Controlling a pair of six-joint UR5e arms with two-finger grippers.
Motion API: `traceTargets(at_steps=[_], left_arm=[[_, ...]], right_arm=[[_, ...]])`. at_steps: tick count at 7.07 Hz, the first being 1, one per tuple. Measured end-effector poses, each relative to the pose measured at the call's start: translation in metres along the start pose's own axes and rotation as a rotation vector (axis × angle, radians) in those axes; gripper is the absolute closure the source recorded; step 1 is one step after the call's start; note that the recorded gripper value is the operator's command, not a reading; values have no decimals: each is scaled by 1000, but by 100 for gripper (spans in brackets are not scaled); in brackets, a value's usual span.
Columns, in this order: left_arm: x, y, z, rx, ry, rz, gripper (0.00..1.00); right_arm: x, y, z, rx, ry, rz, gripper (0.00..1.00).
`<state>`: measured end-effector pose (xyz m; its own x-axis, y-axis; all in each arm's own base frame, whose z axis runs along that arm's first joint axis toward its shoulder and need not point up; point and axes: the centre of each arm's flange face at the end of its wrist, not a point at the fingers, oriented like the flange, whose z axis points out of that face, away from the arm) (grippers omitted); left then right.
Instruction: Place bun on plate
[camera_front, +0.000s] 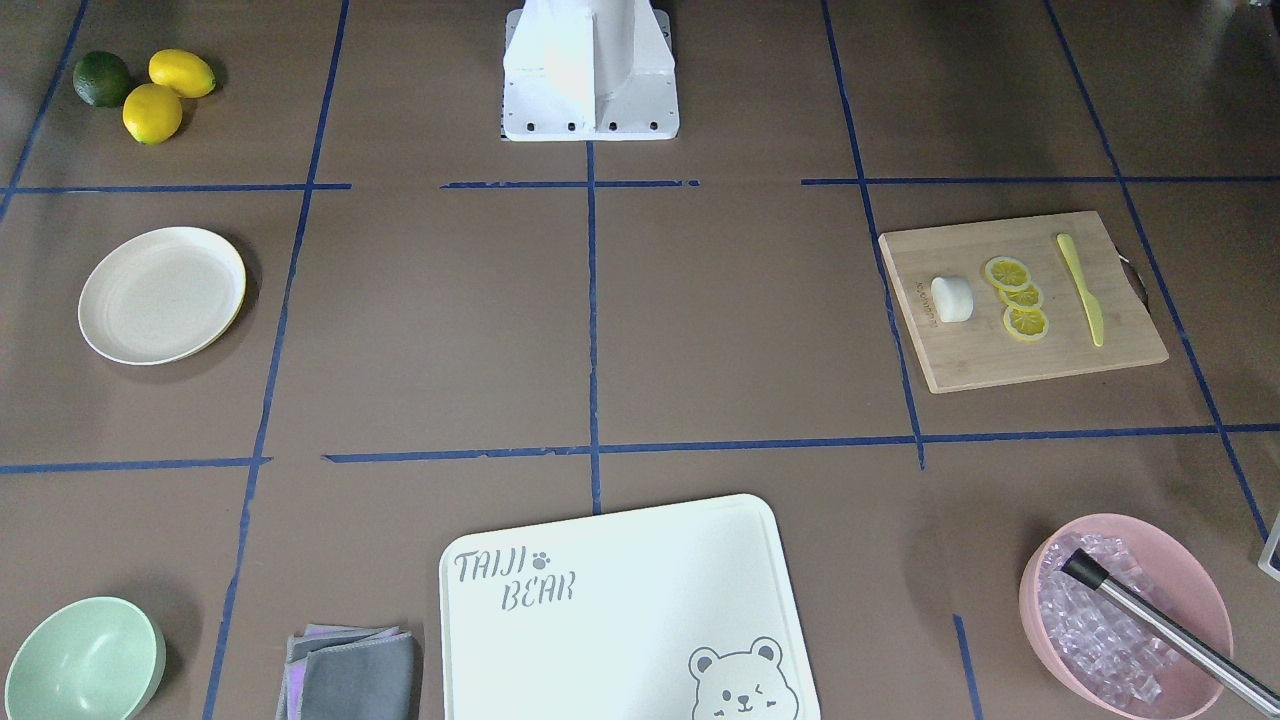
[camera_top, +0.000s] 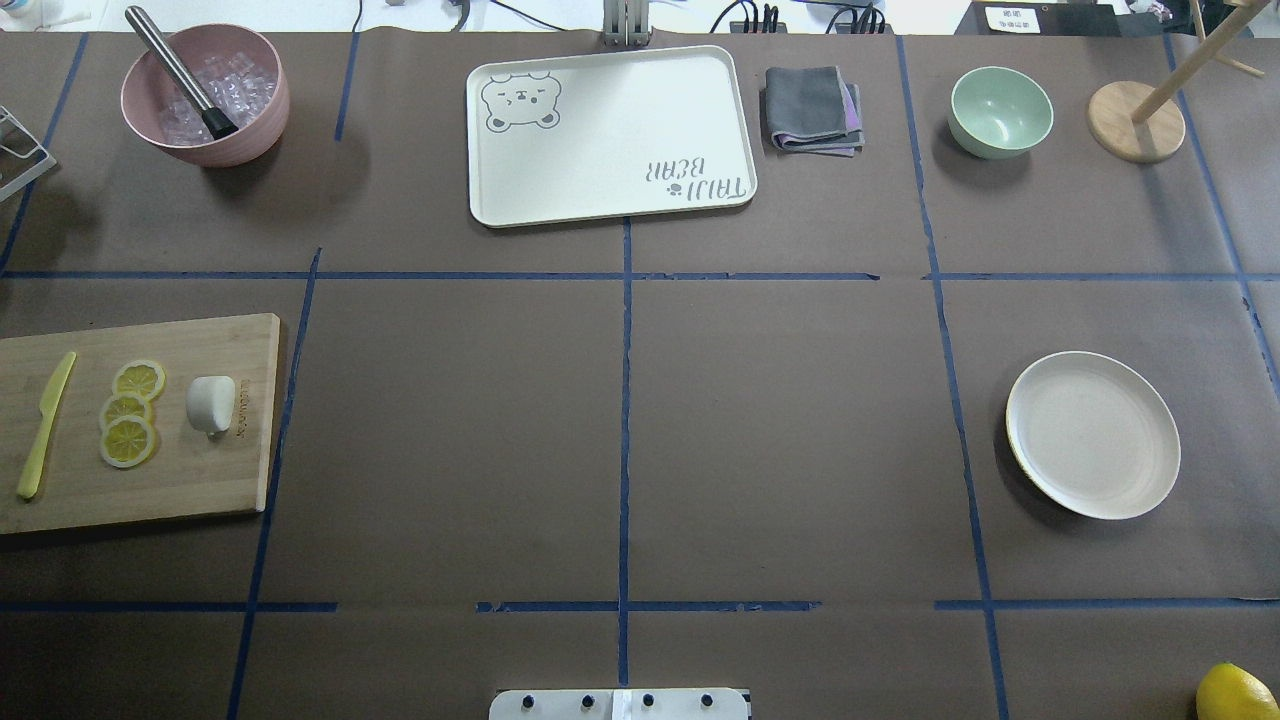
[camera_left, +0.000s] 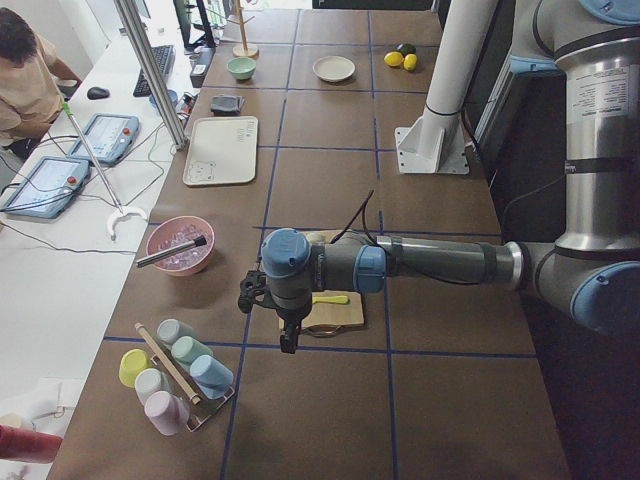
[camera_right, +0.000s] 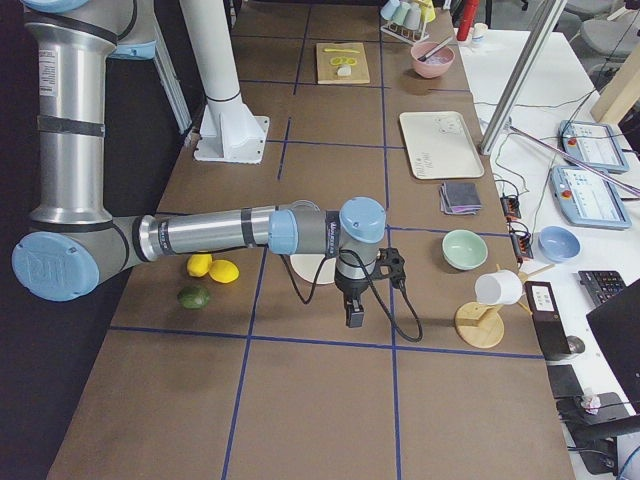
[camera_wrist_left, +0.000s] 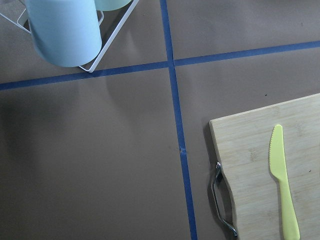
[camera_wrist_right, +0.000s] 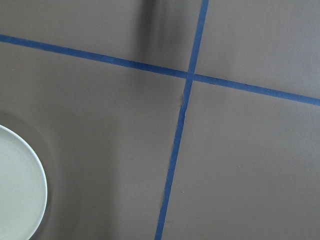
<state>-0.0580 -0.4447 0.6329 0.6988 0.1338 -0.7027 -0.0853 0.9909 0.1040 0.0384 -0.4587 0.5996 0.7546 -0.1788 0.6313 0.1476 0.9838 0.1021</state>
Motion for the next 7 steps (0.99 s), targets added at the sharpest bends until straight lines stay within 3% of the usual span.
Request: traceTargets(at_steps=[3,5,7], left_arm=[[1,-1,-1,2,1,4,0],[1,-1,0,0,2,3,0],[2,-1,1,-1,4,3,0]], right_arm=[[-4,-1,0,5,-26,-5,0],[-22,-11,10,53,-113,-28,0],[-63,-25,47,107,-168,11,0]])
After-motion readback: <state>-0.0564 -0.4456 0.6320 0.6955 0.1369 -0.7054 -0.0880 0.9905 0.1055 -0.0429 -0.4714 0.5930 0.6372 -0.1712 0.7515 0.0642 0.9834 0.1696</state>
